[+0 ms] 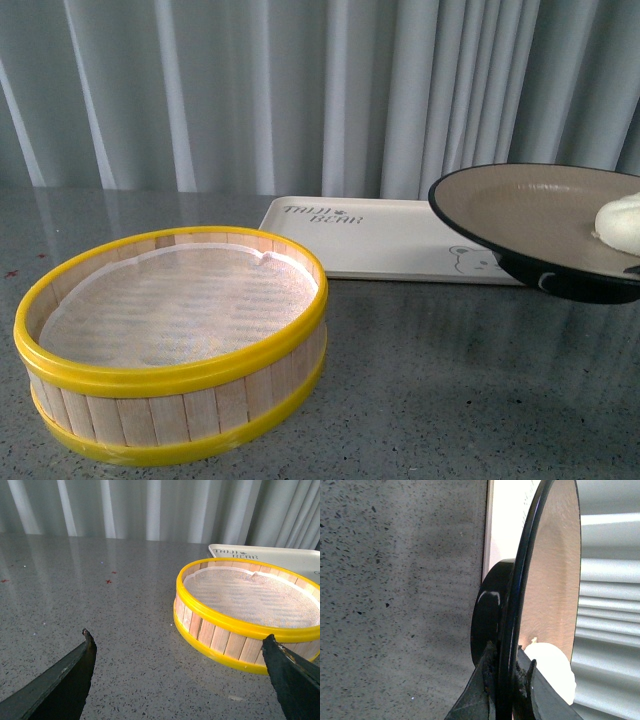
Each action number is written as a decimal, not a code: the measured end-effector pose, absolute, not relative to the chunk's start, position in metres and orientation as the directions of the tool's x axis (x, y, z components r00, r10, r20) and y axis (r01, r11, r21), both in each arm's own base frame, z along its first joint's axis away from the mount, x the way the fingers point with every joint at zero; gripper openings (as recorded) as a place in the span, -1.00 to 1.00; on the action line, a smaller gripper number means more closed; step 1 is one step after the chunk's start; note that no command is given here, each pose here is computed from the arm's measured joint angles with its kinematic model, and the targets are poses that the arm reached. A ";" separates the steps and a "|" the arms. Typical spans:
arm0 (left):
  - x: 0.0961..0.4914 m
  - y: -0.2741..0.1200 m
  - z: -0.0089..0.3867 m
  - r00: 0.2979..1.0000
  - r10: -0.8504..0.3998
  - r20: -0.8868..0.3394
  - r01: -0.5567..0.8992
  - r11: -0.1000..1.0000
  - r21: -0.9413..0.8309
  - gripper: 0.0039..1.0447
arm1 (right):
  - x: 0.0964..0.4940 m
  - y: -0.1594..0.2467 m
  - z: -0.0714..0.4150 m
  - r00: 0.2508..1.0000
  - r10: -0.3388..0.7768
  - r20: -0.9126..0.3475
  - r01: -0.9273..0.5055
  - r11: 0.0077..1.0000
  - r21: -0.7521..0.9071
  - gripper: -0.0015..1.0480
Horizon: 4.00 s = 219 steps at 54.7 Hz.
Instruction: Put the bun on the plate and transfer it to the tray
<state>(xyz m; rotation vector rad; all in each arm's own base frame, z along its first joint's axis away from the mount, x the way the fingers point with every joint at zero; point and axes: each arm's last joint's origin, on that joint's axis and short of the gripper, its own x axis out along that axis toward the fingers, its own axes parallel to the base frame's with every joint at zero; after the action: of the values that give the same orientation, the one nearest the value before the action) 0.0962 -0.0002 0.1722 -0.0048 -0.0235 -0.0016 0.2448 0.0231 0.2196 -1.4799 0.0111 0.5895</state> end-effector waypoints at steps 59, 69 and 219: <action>0.096 0.000 0.172 1.000 -0.002 0.023 0.002 1.000 -0.005 0.88 | 0.412 0.010 0.210 0.797 0.456 -0.396 -0.351 -0.184 -0.918 -0.94; 0.096 0.000 0.172 1.000 -0.002 0.023 0.002 1.000 -0.005 0.88 | 0.426 0.013 0.208 0.789 0.475 -0.389 -0.353 -0.168 -0.920 -0.94; 0.096 0.000 0.172 1.000 -0.002 0.023 0.002 1.000 -0.005 0.88 | 0.264 0.041 0.275 0.934 0.159 -0.319 -0.310 0.805 -0.506 0.83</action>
<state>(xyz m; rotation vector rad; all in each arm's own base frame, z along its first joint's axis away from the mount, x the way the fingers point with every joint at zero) 0.0962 -0.0002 0.1722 -0.0048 -0.0235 -0.0020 0.2637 0.0412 0.2750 -0.5841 0.2683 0.2541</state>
